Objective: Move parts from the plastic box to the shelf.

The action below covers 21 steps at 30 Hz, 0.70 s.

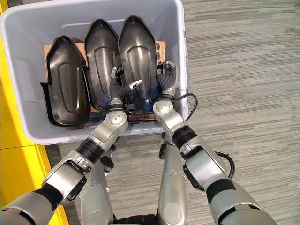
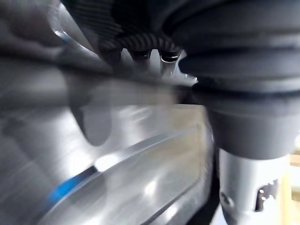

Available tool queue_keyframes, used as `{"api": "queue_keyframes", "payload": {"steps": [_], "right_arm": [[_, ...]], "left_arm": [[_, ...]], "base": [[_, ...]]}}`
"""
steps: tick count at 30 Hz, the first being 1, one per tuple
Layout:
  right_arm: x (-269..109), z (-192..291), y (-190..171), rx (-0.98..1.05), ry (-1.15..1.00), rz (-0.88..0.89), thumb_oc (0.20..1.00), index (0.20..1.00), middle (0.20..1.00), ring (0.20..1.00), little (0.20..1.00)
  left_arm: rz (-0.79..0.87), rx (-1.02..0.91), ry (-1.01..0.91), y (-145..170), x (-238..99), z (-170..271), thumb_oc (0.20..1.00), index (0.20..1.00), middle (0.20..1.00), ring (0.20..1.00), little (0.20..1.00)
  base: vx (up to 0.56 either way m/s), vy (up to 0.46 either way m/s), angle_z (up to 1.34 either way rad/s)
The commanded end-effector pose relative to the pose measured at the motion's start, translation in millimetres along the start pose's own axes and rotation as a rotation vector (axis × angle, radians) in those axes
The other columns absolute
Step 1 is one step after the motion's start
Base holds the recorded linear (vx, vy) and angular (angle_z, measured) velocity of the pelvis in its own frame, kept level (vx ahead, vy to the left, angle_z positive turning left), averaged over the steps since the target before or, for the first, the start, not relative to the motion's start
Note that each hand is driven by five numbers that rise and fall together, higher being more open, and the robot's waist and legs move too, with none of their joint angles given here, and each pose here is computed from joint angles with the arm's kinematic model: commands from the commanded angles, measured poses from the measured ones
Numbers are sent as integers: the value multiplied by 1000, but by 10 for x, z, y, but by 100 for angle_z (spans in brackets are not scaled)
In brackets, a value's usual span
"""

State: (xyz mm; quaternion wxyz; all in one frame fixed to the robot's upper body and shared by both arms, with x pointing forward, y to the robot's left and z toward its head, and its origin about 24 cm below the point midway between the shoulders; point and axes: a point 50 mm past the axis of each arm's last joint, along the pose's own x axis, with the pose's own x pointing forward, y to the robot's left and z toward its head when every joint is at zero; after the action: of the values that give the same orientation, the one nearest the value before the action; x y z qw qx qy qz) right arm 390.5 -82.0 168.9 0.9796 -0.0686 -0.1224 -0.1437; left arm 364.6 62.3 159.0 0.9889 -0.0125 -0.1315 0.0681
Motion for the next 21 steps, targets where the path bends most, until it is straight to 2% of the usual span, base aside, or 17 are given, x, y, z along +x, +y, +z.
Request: {"api": "queue_keyframes", "payload": {"steps": [1,4,5,6,14,21], "right_arm": [[-282,-375,235,-24,152,145,200,200,200,200,200],[-289,-352,265,-36,143,172,200,200,200,200,200],[-293,-341,282,-44,139,185,200,200,200,200,200],[-299,-329,301,-55,133,197,200,200,200,200,200],[-337,-283,358,-99,115,202,200,200,200,200,200],[-332,-175,298,32,44,104,200,200,200,200,200]], "left_arm": [[-81,-106,-74,-239,-47,226,1000,1000,1000,1000,1000],[-95,-111,-76,-259,-54,239,1000,1000,1000,1000,1000],[-104,-118,-71,-270,-54,246,517,517,517,517,517],[-114,-122,-66,-286,-55,254,200,200,200,200,200],[-115,-140,-56,-320,-73,274,200,200,200,200,200],[-105,-150,-76,-292,-96,269,200,200,200,200,200]], "base": [[0,0,0],[0,0,0],[0,0,0],[0,0,0],[0,0,0],[-1,24,0]]}}
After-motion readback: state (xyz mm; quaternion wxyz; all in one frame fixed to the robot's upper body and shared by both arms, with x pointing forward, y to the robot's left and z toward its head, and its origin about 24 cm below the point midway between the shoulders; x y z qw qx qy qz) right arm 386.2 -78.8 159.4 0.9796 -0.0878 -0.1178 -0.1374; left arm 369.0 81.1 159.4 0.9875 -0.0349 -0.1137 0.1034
